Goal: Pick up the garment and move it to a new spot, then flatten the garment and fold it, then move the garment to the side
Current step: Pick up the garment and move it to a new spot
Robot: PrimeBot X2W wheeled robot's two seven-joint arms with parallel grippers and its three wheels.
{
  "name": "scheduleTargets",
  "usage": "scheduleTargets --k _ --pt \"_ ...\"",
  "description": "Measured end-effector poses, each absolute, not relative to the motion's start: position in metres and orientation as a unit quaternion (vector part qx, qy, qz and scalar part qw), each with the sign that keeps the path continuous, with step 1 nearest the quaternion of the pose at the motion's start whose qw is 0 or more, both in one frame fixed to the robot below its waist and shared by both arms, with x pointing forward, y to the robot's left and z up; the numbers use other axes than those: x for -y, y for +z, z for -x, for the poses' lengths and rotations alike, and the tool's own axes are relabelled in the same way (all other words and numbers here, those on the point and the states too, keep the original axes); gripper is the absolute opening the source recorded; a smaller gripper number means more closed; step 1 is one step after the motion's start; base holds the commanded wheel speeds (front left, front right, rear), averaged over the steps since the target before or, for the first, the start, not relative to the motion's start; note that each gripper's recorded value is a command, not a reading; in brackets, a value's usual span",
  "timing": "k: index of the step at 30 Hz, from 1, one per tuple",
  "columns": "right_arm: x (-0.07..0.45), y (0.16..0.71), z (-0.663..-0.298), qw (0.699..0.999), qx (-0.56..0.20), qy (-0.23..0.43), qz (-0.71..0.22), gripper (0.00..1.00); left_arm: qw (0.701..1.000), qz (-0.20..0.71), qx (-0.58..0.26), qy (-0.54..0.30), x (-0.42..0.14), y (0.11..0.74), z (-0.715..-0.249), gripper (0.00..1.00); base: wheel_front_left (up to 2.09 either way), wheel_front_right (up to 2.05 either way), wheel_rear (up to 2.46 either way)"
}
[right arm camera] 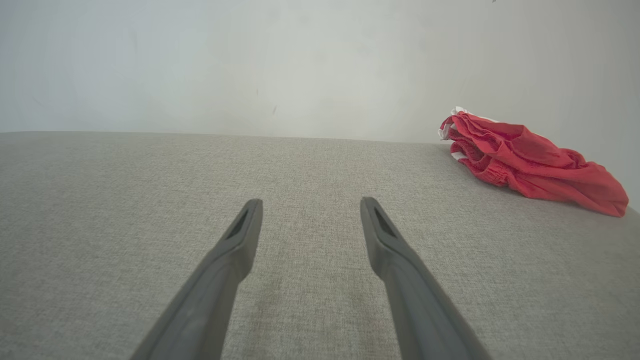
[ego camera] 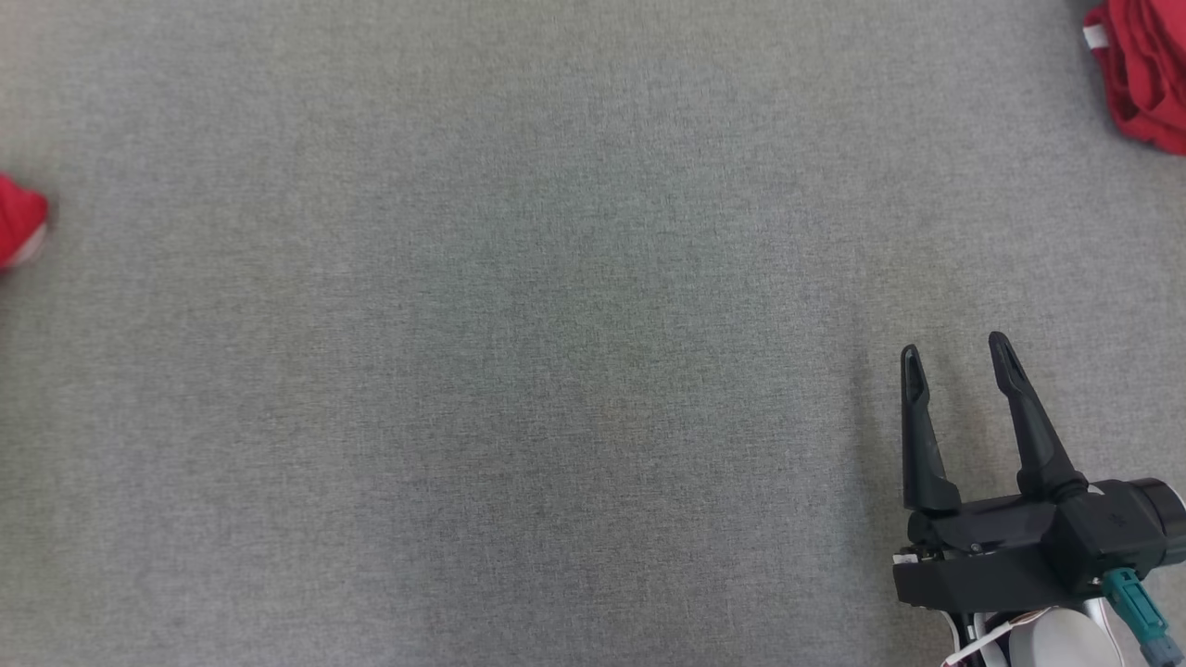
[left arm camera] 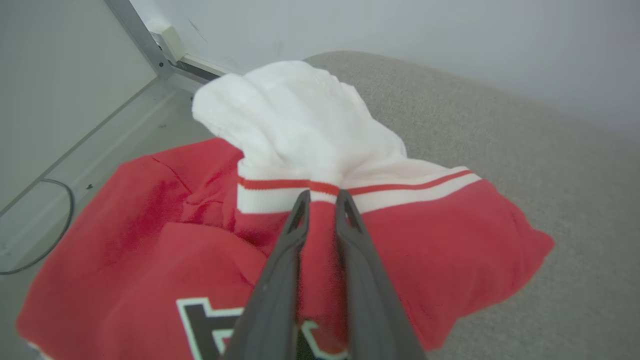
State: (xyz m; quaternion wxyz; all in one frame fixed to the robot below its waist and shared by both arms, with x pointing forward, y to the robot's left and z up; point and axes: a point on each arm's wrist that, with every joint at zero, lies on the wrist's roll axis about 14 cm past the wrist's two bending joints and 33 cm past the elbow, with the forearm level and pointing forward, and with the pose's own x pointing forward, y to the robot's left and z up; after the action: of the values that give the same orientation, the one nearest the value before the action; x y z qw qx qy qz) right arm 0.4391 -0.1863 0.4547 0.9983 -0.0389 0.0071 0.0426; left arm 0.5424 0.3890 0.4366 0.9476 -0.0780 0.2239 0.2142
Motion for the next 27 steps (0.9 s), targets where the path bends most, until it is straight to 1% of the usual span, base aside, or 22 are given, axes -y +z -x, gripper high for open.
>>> scheduleTargets --k 4,5,10,13,17,19,23,27 --pt "0.183 0.459 -0.438 0.998 -0.001 0.046 0.036 1.0 0.972 0.065 -0.114 0.195 -0.387 0.49 -0.561 0.0 0.0 0.0 0.0" --pt "0.183 0.459 -0.438 0.998 -0.001 0.046 0.036 1.0 0.972 0.065 -0.114 0.195 -0.387 0.49 -0.561 0.0 0.0 0.0 0.0" --pt "0.178 0.466 -0.436 0.998 0.006 0.051 0.029 1.0 0.987 0.055 -0.011 0.151 -0.369 0.557 -0.579 0.0 0.0 0.0 0.0" --pt "0.176 0.471 -0.434 0.998 0.011 0.052 0.023 1.0 0.992 0.046 0.049 0.111 -0.347 0.6 -0.589 0.0 0.0 0.0 0.0" --pt "0.178 0.478 -0.428 0.999 0.017 0.046 0.016 1.0 0.99 0.039 0.125 0.053 -0.305 0.656 -0.599 0.0 0.0 0.0 0.0" --pt "0.182 0.481 -0.424 0.999 0.019 0.038 0.013 1.0 0.987 0.039 0.155 0.015 -0.275 0.681 -0.602 0.0 0.0 0.0 0.0" --pt "0.192 0.486 -0.414 1.0 0.022 0.021 0.007 1.0 0.978 0.054 0.193 -0.063 -0.209 0.715 -0.601 0.0 0.0 0.0 0.0" --pt "0.205 0.492 -0.402 1.0 0.026 0.0 0.001 1.0 0.963 0.062 0.221 -0.141 -0.143 0.741 -0.591 0.0 0.0 0.0 0.0"
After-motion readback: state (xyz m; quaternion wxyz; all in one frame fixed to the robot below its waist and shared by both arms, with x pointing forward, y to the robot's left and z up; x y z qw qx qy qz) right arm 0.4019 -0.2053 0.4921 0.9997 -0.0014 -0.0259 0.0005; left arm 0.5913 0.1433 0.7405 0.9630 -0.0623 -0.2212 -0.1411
